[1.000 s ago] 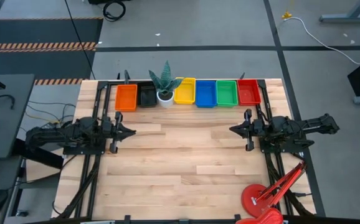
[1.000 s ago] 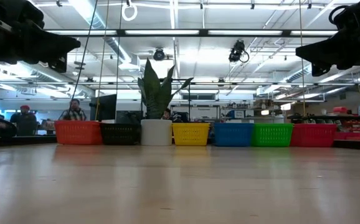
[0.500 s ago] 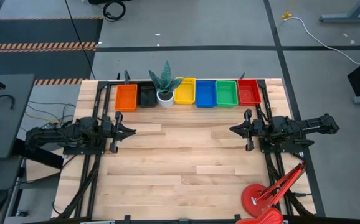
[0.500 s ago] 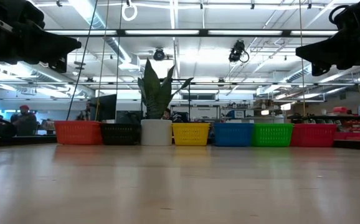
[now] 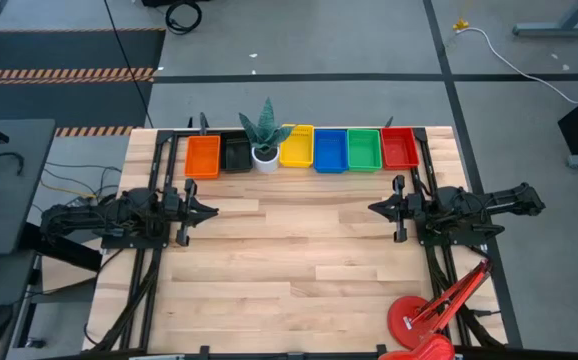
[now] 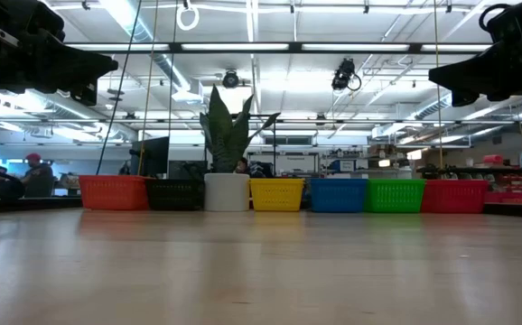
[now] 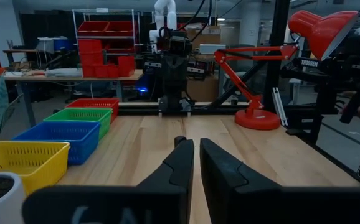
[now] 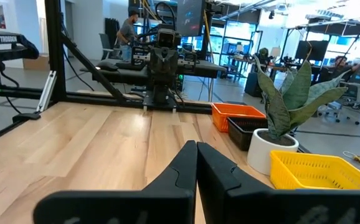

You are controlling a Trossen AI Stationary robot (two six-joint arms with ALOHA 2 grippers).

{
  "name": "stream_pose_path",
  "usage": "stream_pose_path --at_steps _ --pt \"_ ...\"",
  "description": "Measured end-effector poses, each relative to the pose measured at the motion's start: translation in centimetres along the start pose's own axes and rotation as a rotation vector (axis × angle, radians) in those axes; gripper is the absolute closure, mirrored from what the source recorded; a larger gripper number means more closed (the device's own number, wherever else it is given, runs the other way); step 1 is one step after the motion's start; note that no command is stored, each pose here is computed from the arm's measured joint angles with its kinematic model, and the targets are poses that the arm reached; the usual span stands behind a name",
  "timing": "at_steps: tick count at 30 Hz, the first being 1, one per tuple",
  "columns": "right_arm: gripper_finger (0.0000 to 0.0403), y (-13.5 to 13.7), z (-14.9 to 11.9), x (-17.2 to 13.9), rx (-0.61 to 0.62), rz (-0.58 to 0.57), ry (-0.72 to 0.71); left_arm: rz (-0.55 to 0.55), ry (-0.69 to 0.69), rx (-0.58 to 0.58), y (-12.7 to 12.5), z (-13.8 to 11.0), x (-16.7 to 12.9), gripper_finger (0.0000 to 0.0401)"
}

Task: Stack baskets by color
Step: Return to home position

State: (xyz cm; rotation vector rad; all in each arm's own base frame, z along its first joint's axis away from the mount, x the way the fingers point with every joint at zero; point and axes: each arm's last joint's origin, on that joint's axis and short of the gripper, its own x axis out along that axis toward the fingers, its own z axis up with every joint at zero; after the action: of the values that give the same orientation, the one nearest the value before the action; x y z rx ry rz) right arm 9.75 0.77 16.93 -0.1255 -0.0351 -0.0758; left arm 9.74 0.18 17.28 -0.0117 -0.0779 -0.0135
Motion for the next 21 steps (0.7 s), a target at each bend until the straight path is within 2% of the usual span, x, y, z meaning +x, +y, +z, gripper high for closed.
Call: stream_pose_path --at_steps 4,12,21 --pt "0.0389 0.00 0.00 0.00 0.009 0.000 0.000 0.000 0.000 0.000 0.00 0.00 0.00 0.0369" --pt "0.0389 0.00 0.00 0.00 0.139 0.000 0.000 0.000 0.000 0.000 0.00 0.00 0.00 0.0378" --pt "0.0389 0.00 0.00 0.00 0.132 0.000 0.000 0.000 0.000 -0.001 0.00 0.00 0.00 0.0365"
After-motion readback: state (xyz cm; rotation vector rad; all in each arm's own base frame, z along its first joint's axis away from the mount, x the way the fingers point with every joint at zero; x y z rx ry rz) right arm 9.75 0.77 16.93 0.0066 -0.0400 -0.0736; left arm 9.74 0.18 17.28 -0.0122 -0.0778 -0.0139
